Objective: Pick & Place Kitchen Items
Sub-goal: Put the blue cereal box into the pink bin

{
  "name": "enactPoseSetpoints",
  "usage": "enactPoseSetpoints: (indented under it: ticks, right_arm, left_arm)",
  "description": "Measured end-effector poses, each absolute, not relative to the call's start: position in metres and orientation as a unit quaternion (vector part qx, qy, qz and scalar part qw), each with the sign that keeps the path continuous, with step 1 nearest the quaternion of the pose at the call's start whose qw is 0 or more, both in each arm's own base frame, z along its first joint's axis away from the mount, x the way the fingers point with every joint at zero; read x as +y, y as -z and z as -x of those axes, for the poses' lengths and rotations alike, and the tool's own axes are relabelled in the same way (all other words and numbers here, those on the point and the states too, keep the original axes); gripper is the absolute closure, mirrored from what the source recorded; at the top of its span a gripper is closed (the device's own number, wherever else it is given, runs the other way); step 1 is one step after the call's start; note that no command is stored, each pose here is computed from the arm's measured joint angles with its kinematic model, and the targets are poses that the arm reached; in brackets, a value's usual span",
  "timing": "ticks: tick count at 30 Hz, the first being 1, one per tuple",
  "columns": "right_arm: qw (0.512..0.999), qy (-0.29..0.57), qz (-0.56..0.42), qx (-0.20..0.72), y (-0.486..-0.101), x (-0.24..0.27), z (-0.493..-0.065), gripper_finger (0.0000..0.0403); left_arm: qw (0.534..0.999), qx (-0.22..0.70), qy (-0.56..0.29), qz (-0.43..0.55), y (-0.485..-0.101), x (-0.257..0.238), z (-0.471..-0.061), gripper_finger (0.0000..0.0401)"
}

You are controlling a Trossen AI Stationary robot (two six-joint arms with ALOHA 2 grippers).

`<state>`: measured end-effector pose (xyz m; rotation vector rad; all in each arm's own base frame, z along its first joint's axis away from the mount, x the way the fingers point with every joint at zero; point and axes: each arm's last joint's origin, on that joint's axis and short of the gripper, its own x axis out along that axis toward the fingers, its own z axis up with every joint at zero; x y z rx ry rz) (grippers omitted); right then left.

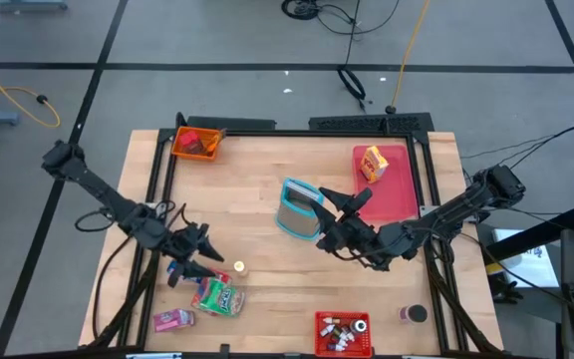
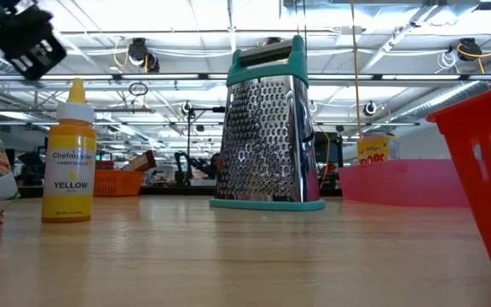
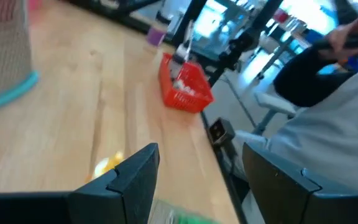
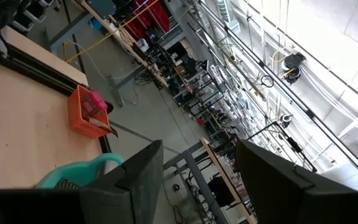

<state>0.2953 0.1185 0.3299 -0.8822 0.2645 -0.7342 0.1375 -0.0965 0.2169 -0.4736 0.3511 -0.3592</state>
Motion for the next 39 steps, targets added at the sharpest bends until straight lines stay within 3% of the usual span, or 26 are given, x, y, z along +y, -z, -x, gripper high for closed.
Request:
enactPoseSetpoints:
  ticks: [8,20,28,39]
  right_arm:
    - [0.832,0.345,0.417,0.124,-0.33,0.118,-0.295,0.0207]
    - [0.829,0.351,0.416,0.127,-0.33,0.114,-0.297,0.0206]
    - [0.829,0.351,0.416,0.127,-0.33,0.114,-0.297,0.0207]
    - [0.826,0.359,0.415,0.131,-0.33,0.108,-0.299,0.0207]
  left_arm:
    - [0.929,0.221,0.146,0.259,-0.209,-0.107,-0.124,0.0169]
    - [0.906,0.366,0.024,0.209,-0.254,-0.097,-0.113,0.0169]
    - [0.853,0.464,0.045,0.235,-0.25,-0.111,-0.119,0.0169]
    - [0.816,0.534,0.023,0.22,-0.236,-0.115,-0.12,0.0169]
